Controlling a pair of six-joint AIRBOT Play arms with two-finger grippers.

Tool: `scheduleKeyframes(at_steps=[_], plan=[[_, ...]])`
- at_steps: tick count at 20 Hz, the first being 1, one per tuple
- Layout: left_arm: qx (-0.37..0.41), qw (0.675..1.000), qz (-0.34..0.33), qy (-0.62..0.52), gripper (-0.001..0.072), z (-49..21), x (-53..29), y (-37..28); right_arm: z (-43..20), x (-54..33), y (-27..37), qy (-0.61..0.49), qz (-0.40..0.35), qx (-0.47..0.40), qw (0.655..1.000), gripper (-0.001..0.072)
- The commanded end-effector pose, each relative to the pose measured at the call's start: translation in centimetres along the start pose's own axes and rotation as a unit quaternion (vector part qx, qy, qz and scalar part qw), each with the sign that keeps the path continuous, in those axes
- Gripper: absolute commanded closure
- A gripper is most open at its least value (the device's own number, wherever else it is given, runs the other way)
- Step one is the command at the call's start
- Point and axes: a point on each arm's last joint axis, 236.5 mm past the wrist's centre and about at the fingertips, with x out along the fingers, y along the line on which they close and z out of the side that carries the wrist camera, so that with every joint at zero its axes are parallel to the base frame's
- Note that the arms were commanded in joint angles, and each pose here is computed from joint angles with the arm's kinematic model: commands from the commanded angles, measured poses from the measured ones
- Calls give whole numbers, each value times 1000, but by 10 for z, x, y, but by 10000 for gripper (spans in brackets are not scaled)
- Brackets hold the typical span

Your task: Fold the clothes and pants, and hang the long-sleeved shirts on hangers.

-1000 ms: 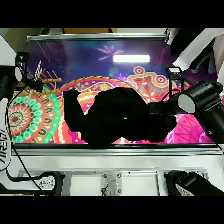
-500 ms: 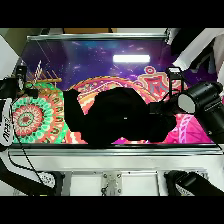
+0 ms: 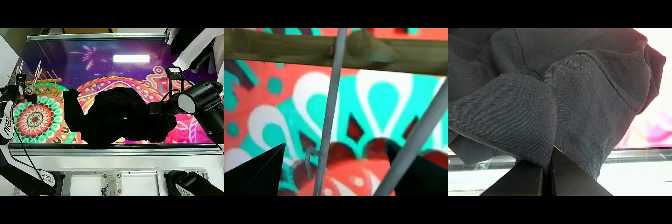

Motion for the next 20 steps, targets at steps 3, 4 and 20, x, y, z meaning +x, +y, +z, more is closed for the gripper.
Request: scheduleKeyframes(at_steps=[3,4,20], plan=[[0,1000,-2,-5,21,0,9,-1,0,0,0,0,0,0,1000,690],[-1,1000,-2,-5,23,0,9,-2,0,0,0,0,0,0,1000,690],[-7,999,11,-48,688,30,-49,12,0,0,0,0,0,0,1000,690]])
